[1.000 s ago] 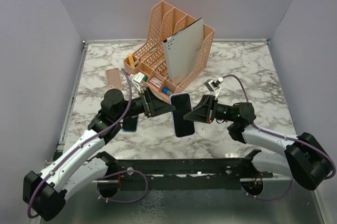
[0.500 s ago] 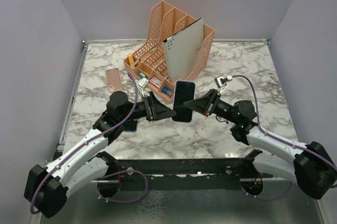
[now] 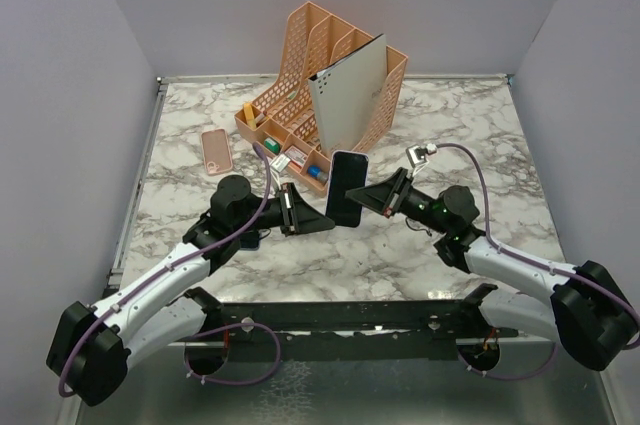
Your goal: Put the phone into the phone case
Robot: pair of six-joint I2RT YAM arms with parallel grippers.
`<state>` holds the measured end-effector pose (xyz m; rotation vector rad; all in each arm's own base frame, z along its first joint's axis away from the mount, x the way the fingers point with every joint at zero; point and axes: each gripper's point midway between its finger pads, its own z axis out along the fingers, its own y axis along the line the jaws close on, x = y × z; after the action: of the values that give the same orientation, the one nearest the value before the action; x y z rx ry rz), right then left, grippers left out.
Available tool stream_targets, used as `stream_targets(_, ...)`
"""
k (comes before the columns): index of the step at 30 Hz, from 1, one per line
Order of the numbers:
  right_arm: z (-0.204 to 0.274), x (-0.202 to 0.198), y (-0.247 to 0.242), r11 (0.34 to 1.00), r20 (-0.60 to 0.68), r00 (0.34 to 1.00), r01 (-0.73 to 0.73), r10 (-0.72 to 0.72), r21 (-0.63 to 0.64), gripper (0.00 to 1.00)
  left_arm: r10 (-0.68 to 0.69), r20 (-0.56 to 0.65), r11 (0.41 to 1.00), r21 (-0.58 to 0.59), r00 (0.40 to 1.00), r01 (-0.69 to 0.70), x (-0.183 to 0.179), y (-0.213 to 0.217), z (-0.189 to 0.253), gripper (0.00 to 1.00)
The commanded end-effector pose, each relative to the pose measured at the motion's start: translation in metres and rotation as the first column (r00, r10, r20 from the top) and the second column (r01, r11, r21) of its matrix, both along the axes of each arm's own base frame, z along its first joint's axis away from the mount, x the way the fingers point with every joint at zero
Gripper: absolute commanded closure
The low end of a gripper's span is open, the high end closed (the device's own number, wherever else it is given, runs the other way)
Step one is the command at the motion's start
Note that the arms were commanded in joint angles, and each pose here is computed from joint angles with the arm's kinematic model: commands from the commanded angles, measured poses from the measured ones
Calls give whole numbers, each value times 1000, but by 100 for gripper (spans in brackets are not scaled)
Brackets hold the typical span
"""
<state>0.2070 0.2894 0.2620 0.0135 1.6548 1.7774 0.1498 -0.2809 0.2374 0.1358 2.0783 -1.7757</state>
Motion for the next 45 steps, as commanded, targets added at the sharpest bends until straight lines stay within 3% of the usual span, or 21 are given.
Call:
stream_targets(1,23,5,-2,999,64,997,32,-34,31,100,15,1,999,31,1000,-15,3,0,-13,100)
stream_targets(7,17,2,-6,999,51,998,47,-48,20,100,55,13,996,71,998,-56,8,4,-14,100)
stream_targets(8,17,2,-7,999,54,997,50,-51,16,100,58,15,995,75,998,-59,9,4,-13,93)
stream_targets(11,14,0,-7,999,62,997,48,-47,-9,99,65,18,994,90,998,-66,9,6,-13,47)
stream_targets(13,11,-3,-7,999,61,998,37,-36,-26,100,74,31,992,99,997,-77,10,8,-14,38)
stream_targets(17,6,-12,-3,999,52,998,-21,23,-39,99,74,50,992,98,996,-78,11,7,-14,33)
stream_targets(26,-13,-23,1,993,10,995,-98,98,-60,100,41,34,996,80,999,-44,17,-3,-21,36)
stream_targets(34,-32,-33,7,977,-43,982,-186,182,-102,96,50,24,996,72,998,-51,21,-6,-25,59)
stream_targets(42,-32,-41,7,971,-37,973,-229,227,-69,100,53,3,997,63,999,-53,19,-6,-28,58)
stream_targets(45,-33,-45,8,964,-36,967,-254,252,-75,98,57,4,997,58,998,-57,19,-5,-28,76)
